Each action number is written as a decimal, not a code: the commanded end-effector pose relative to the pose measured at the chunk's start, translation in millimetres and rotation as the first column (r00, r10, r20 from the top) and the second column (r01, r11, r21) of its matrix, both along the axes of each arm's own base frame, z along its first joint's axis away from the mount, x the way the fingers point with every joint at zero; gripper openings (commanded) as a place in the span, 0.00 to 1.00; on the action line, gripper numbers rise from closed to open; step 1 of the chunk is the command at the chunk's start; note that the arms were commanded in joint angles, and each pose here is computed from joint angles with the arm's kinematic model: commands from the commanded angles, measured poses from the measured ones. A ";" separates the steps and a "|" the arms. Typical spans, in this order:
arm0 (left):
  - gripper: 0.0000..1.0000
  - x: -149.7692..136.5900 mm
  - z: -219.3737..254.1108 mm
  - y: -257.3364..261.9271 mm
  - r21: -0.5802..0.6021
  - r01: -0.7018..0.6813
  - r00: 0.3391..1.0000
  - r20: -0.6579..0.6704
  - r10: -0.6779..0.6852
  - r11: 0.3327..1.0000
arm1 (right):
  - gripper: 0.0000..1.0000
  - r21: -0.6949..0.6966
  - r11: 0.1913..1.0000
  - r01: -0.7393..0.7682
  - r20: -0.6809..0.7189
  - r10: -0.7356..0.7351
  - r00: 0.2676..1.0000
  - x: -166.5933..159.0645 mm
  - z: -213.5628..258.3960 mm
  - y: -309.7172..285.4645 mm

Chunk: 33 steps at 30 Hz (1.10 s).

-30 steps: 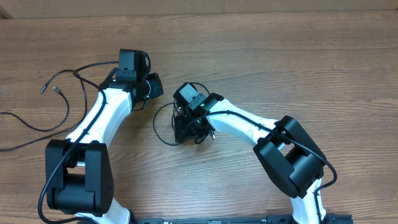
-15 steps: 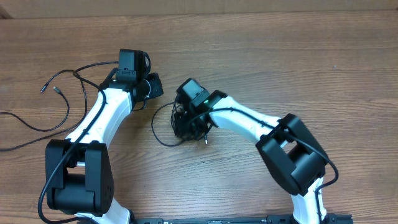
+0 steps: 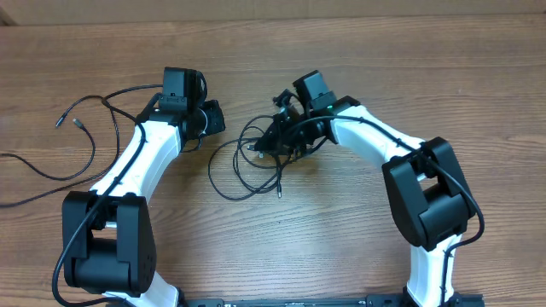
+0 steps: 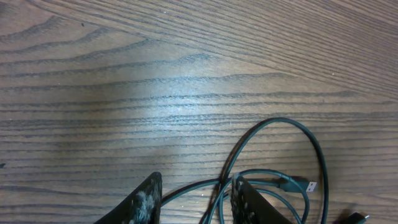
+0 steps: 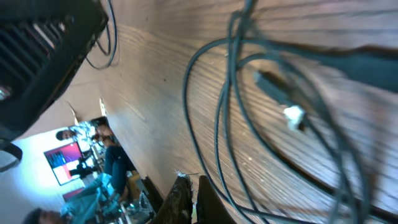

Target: Untangle cables

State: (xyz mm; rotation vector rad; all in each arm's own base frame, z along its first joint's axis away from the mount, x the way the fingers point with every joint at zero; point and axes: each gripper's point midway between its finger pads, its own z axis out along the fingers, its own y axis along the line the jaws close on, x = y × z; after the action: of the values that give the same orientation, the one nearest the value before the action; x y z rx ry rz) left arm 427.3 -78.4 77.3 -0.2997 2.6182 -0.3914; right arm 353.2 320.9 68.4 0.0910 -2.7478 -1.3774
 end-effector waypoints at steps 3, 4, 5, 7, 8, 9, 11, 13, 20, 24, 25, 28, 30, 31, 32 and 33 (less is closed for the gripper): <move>0.37 -0.3 -4.2 0.3 -0.009 0.002 1.000 -0.011 -0.002 1.000 | 0.04 -0.025 1.000 -0.016 -0.038 0.015 0.999 -10.1 -7.4 -4.6; 0.37 -0.3 -4.2 0.3 -0.009 0.002 1.000 -0.011 -0.002 1.000 | 0.06 -0.030 0.999 -0.037 -0.038 0.036 0.999 -15.5 -8.6 -3.3; 0.37 -0.3 -4.2 0.3 -0.009 0.002 1.000 -0.011 -0.002 1.000 | 0.11 -0.036 0.997 -0.065 -0.034 0.064 0.997 -22.0 -10.0 -1.6; 0.37 -0.2 -4.1 0.2 -0.010 0.002 1.000 -0.011 -0.002 1.000 | 0.26 -0.045 0.990 -0.137 -0.017 0.136 0.991 -37.5 -12.4 4.0; 0.37 -0.2 -4.1 0.3 -0.009 0.002 1.000 -0.011 -0.002 1.000 | 0.35 -0.049 0.984 -0.173 -0.008 0.173 0.985 -45.6 -13.5 7.8; 0.38 -0.2 -4.1 0.3 -0.009 0.002 1.000 -0.011 -0.002 1.000 | 0.43 -0.056 0.979 -0.198 -0.001 0.199 0.980 -51.9 -14.7 11.0; 0.37 -0.3 -4.2 0.3 -0.009 0.002 1.000 -0.011 -0.002 1.000 | 0.58 -0.100 0.972 -0.215 0.002 0.216 0.976 -59.6 -20.6 15.1; 0.38 -0.3 -4.2 0.3 -0.009 0.002 1.000 -0.011 -0.002 1.000 | 0.68 -0.147 0.963 -0.228 0.021 0.234 0.972 -65.1 -26.7 19.7; 0.37 -0.3 -4.2 0.3 -0.009 0.002 1.000 -0.012 -0.002 1.000 | 0.76 -0.240 0.939 -0.248 0.103 0.278 0.955 -72.2 -37.8 35.3; 0.38 -0.3 -4.2 0.3 -0.009 0.002 1.000 -0.012 -0.002 1.000 | 0.74 -0.231 0.940 -0.251 0.123 0.284 0.951 -71.3 -36.4 40.1; 0.38 -0.3 -4.2 0.3 -0.009 0.002 1.000 -0.011 -0.002 1.000 | 0.74 -0.232 0.940 -0.251 0.123 0.285 0.951 -71.3 -36.8 40.1; 0.38 -0.3 -4.2 0.3 -0.009 0.002 1.000 -0.011 -0.002 1.000 | 0.71 -0.233 0.939 -0.253 0.116 0.285 0.952 -71.6 -41.0 40.1; 0.38 -0.3 -4.2 0.3 -0.009 0.002 1.000 -0.011 -0.002 1.000 | 0.68 -0.229 0.939 -0.257 0.108 0.287 0.952 -72.5 -44.1 40.8; 0.38 -0.3 -4.2 0.3 -0.009 0.002 1.000 -0.011 -0.002 1.000 | 0.67 -0.216 0.940 -0.264 0.102 0.290 0.951 -73.9 -44.7 42.4; 0.38 -0.3 -4.2 0.3 -0.009 0.002 1.000 -0.011 -0.002 1.000 | 0.65 -0.205 0.941 -0.269 0.096 0.293 0.951 -75.1 -44.9 43.8; 0.38 -0.3 -4.2 0.3 -0.009 0.002 1.000 -0.011 -0.002 1.000 | 0.63 -0.199 0.941 -0.273 0.091 0.295 0.951 -75.9 -46.5 44.5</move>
State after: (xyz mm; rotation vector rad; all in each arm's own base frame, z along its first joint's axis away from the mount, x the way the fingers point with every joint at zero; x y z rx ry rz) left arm 427.3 -78.5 77.3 -0.2995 2.6183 -0.3919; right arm 282.1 364.2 32.0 0.5578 -2.8328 -1.0703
